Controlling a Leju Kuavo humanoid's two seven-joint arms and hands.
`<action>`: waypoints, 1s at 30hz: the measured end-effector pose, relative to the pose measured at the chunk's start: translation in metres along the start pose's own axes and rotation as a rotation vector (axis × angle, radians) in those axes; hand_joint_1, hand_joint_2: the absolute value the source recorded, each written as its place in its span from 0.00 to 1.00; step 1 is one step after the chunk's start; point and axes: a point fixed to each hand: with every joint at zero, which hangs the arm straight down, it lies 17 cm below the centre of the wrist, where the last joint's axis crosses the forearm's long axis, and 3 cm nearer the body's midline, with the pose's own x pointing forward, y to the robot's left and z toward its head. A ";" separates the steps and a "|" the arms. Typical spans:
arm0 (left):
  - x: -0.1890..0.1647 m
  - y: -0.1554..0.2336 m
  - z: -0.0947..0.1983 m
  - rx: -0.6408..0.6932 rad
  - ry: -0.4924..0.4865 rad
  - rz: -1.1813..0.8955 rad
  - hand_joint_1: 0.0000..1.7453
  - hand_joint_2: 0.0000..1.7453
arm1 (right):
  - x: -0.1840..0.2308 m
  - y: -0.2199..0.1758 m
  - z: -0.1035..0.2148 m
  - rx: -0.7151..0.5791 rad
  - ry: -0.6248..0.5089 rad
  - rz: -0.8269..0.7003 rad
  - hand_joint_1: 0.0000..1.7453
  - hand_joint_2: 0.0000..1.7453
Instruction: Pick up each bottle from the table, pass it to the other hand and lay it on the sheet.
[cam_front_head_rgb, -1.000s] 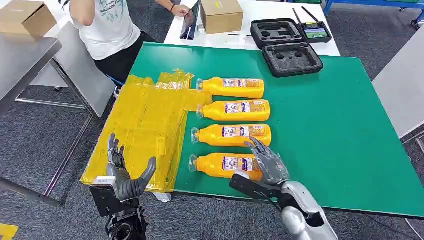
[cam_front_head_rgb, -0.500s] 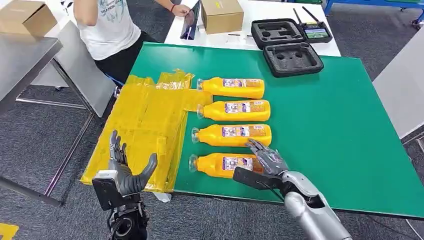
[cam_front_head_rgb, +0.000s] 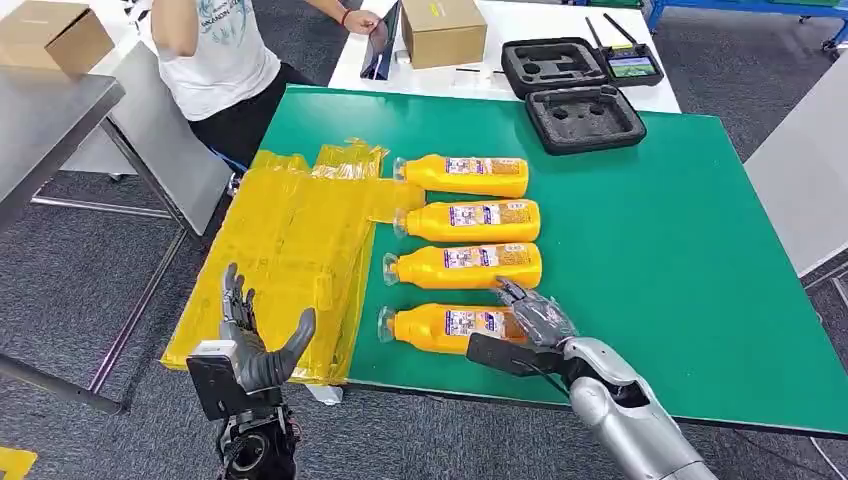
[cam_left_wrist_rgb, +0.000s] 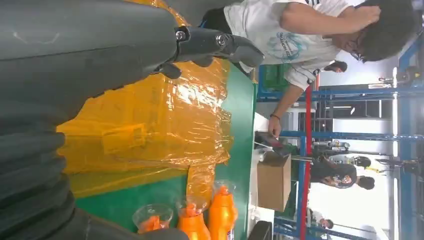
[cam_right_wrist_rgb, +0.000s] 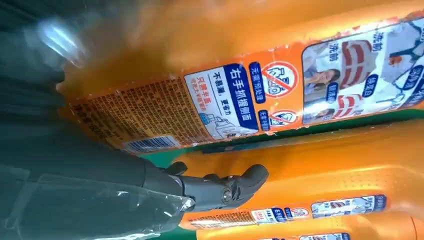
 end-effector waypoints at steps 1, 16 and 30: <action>0.000 0.000 0.000 -0.001 0.001 0.002 0.00 1.00 | 0.000 0.001 0.000 0.005 -0.001 -0.002 0.76 1.00; -0.008 -0.003 0.001 -0.011 0.024 0.017 0.00 1.00 | -0.003 0.007 0.003 0.022 -0.004 -0.012 1.00 1.00; -0.010 -0.007 -0.002 -0.024 0.014 0.043 0.00 1.00 | 0.086 -0.042 0.024 -0.240 -0.435 -0.366 1.00 1.00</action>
